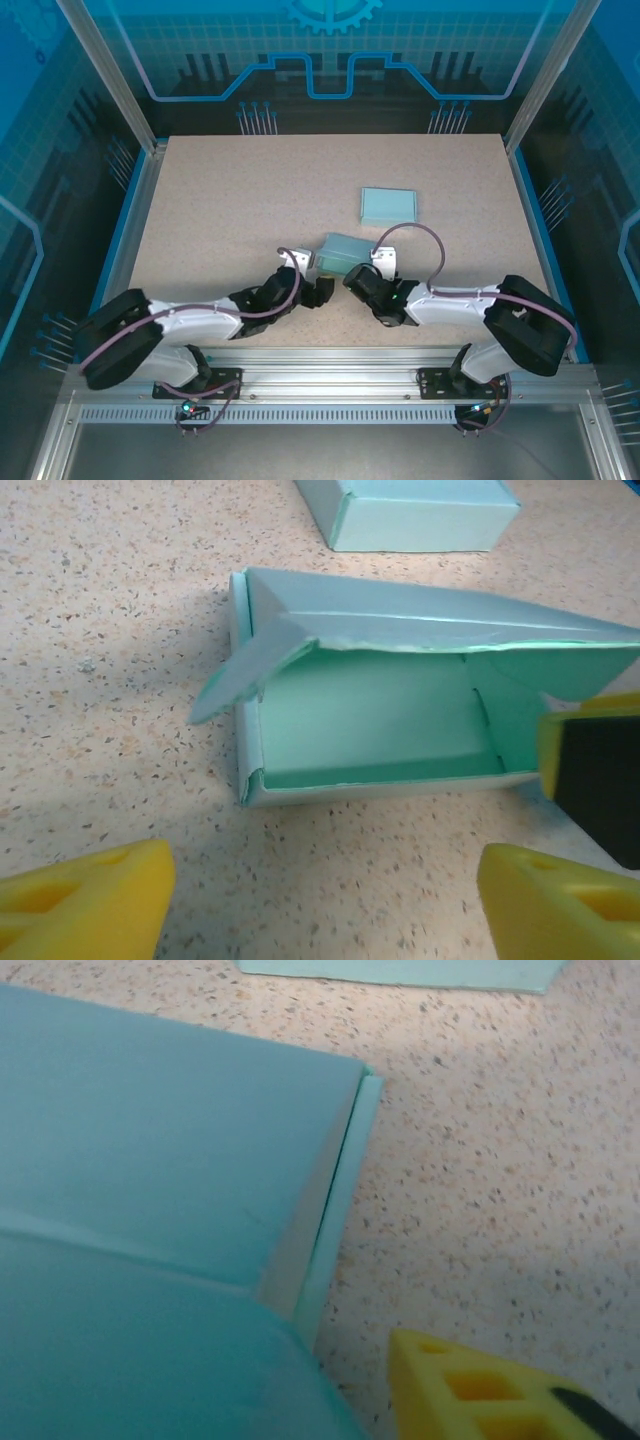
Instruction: Fold the paper box
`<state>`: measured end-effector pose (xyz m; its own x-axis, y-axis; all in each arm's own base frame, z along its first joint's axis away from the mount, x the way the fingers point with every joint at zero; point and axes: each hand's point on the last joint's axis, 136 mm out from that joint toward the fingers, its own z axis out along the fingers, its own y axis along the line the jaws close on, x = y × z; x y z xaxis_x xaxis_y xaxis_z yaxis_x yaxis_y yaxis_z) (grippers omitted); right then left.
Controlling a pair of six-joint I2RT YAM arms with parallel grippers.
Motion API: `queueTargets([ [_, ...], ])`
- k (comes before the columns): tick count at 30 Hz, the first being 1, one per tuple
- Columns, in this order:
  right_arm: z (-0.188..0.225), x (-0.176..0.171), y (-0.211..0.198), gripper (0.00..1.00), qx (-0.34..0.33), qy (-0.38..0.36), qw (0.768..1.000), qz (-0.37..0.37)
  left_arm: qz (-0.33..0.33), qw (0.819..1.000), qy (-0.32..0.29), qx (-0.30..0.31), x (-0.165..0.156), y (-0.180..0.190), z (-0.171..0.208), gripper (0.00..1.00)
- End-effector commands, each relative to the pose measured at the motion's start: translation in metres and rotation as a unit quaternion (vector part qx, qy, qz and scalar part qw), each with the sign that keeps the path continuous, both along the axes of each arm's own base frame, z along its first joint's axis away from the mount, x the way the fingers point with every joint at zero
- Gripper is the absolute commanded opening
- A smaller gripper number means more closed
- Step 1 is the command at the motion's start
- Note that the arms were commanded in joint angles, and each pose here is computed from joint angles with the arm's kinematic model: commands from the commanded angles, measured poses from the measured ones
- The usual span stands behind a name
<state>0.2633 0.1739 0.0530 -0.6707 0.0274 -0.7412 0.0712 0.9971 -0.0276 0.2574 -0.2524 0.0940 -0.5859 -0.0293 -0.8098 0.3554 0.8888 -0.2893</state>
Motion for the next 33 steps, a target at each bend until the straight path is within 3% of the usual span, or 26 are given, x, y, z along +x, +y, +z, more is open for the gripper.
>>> queueTargets([
  [1, 0.007, -0.008, -0.003, 0.59, -0.025, 0.002, 1.000, 0.010, -0.012, 0.999, 0.029, 0.010, -0.020, 0.011, -0.001, 0.85],
  [4, 0.013, -0.013, 0.000, 0.81, -0.029, 0.005, 0.999, 0.022, -0.022, 0.999, 0.039, -0.001, -0.032, 0.017, 0.012, 0.90],
  [9, 0.033, -0.034, 0.007, 0.99, -0.032, 0.007, 0.998, 0.060, -0.007, 1.000, 0.018, 0.008, -0.038, 0.040, 0.050, 0.99],
  [14, 0.064, -0.058, 0.015, 1.00, -0.023, 0.008, 0.994, 0.111, 0.008, 0.998, -0.055, 0.009, -0.030, 0.054, 0.104, 0.99],
  [19, 0.108, -0.068, 0.018, 1.00, 0.042, -0.016, 0.990, 0.137, 0.013, 0.995, -0.090, 0.038, -0.004, 0.050, 0.133, 0.99],
  [25, 0.145, -0.045, -0.006, 1.00, 0.085, -0.020, 0.993, 0.083, -0.012, 0.996, -0.062, 0.068, 0.041, 0.029, 0.129, 0.99],
  [33, 0.115, -0.002, -0.021, 1.00, 0.126, 0.039, 0.991, 0.018, -0.024, 0.994, -0.007, 0.105, 0.102, 0.011, 0.096, 0.99],
])
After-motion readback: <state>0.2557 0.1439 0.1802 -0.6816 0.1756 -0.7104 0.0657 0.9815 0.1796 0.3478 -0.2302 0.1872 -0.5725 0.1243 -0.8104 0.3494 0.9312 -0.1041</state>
